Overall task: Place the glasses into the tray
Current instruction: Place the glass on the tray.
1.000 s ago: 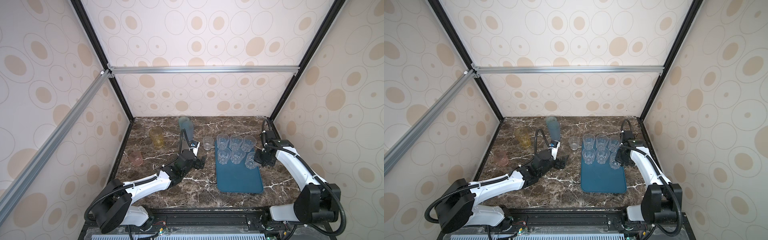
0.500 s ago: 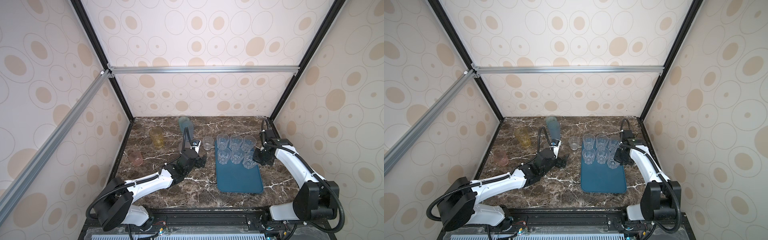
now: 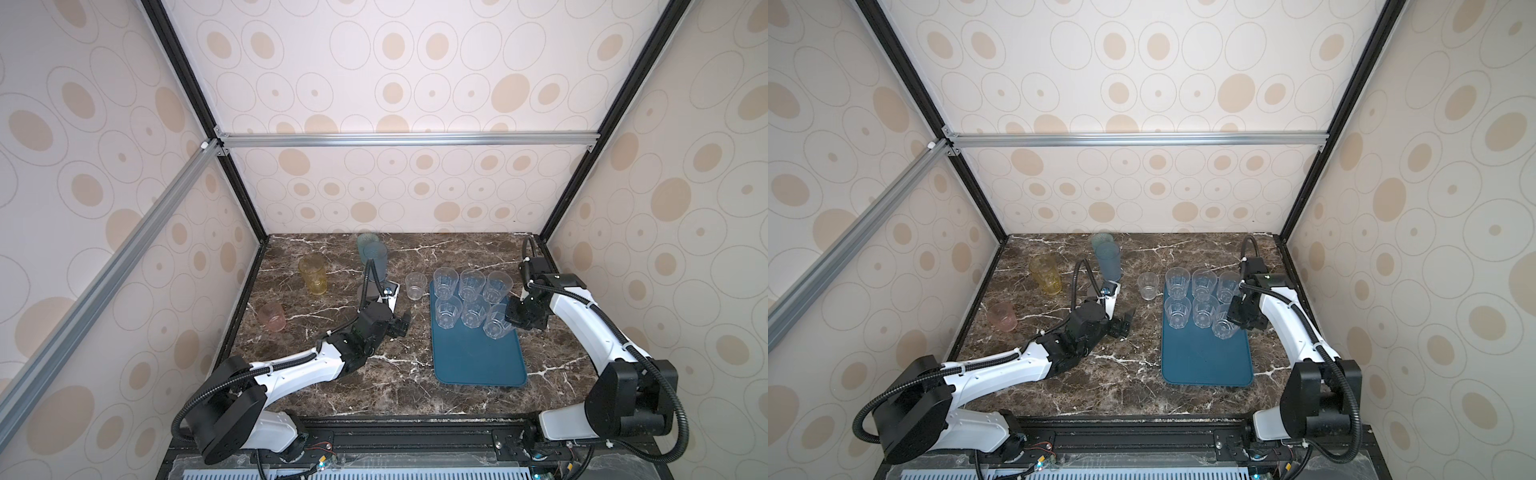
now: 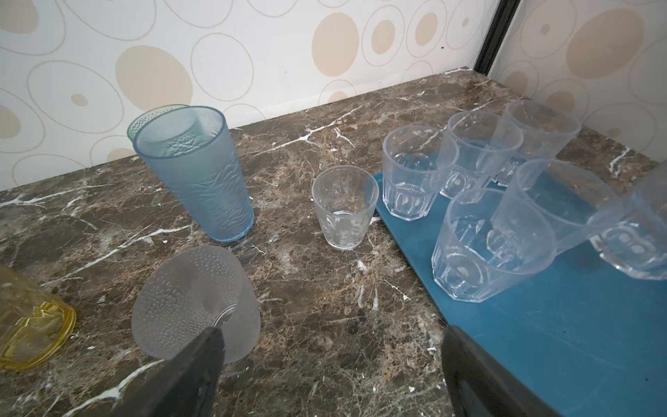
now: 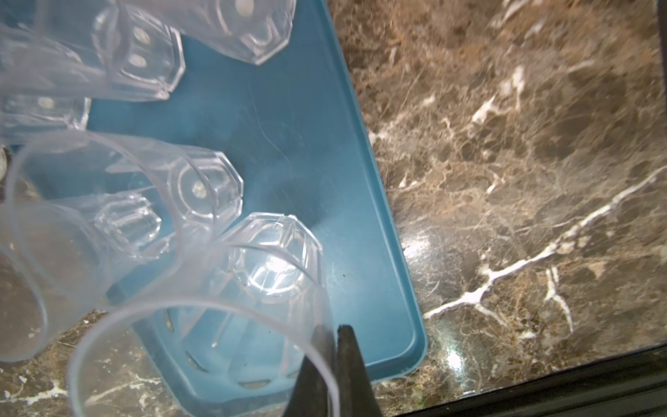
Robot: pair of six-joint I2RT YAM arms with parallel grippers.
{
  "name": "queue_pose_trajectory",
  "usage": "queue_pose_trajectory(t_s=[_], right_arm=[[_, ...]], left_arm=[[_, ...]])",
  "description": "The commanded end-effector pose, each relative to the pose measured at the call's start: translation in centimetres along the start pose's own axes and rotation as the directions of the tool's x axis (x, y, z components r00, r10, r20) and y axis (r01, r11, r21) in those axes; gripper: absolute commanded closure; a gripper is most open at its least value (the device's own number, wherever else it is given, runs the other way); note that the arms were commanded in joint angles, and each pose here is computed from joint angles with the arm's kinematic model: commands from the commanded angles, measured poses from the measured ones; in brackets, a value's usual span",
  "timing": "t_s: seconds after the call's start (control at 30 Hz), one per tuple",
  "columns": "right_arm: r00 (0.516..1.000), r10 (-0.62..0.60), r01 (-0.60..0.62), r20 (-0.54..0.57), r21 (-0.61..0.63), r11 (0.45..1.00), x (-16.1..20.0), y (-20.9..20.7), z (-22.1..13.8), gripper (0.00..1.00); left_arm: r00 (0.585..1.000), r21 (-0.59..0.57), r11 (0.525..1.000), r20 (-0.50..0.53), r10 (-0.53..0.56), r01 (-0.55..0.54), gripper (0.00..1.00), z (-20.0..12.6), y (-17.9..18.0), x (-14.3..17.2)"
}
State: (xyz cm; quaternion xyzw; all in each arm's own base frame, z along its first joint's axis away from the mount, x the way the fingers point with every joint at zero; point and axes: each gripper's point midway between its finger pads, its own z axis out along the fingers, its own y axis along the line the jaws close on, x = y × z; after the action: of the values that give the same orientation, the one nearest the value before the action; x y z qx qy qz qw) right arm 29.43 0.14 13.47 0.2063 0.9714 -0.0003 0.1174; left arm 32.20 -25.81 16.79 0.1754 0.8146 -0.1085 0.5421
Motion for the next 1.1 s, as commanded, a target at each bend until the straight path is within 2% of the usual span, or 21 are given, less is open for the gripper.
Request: queue_pose_trajectory(t_s=[0.0,0.2,0.53,0.73,1.07], right_arm=[[0.999,-0.031,0.030,0.011,0.094,0.995,-1.1,-1.2,-0.3,1.00],[0.999,-0.050,0.048,0.010,0.149,0.988,-1.8,-1.8,0.5,1.00],[0.999,-0.040,0.037,0.023,0.134,0.990,-4.1,-0.8,3.4,0.99],[0.999,-0.054,0.054,-0.006,0.153,0.987,-4.7,-0.6,5.1,0.99],[0.997,-0.077,0.077,-0.009,0.189,0.979,-5.8,-1.2,5.8,0.95]], left_arm=[[0.998,0.011,1.000,0.057,-0.001,0.001,0.06,-0.1,-0.5,-2.1],[0.999,-0.009,1.000,0.050,-0.004,0.004,0.06,-0.4,0.0,-1.4],[0.999,-0.034,0.999,0.035,0.039,-0.038,0.05,-0.2,0.3,-1.1],[0.999,-0.038,0.998,0.021,0.042,-0.041,0.05,0.1,0.3,-0.9],[0.999,-0.044,0.998,0.012,0.052,-0.052,0.05,0.4,0.3,-0.7]])
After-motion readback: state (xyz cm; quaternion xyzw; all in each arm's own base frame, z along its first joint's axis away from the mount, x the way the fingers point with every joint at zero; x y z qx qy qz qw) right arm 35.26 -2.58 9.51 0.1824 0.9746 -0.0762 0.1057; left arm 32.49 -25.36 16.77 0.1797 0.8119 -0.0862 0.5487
